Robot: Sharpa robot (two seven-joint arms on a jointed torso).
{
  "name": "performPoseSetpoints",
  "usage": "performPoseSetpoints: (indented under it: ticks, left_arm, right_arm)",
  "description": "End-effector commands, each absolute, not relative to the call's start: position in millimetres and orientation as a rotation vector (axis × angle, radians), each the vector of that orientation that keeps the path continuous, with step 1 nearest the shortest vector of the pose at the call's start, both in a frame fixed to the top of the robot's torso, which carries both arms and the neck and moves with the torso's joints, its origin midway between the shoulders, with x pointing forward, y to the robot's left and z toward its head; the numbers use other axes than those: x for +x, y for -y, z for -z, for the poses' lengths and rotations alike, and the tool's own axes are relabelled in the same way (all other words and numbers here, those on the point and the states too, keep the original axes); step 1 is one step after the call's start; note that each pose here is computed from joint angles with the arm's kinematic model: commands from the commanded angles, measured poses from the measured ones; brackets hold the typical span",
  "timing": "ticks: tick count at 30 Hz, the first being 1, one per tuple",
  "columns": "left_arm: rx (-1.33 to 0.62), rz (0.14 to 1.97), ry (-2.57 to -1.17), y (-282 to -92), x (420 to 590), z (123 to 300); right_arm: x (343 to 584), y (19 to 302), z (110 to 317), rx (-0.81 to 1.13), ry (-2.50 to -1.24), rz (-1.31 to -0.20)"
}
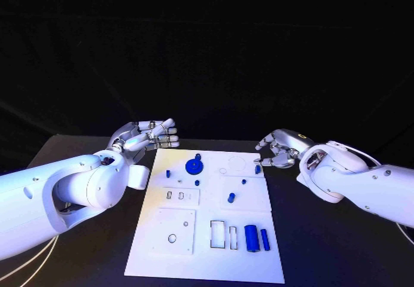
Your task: Assemble the parts on the task board
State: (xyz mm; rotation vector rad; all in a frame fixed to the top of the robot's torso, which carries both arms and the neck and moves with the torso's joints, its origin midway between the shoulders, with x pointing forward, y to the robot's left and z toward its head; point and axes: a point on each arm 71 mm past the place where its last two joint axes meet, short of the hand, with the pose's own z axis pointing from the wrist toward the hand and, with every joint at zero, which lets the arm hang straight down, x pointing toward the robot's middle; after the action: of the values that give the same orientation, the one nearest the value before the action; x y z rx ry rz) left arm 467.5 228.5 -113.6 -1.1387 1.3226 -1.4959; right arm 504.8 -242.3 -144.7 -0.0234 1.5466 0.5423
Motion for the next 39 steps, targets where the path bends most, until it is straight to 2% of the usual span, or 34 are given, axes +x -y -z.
performPoseSetpoints:
  ticks: [1,5,13,39]
  left_arm:
    - [-1.122,1.530,-1.336,-225.0,467.6,112.6]
    - [-1.122,1.531,-1.338,-224.1,468.4,113.3]
    - [-1.123,1.529,-1.339,-224.6,469.4,114.1]
    - [-1.128,1.518,-1.334,-226.5,470.2,114.6]
  right_arm:
    - [503.5,251.7,148.2,0.003,-1.542,-0.596]
    - [501.9,263.6,156.4,0.016,-1.556,-0.578]
    - [499.5,265.4,173.4,0.022,-1.581,-0.573]
    - [507.3,248.1,189.4,0.011,-1.612,-0.552]
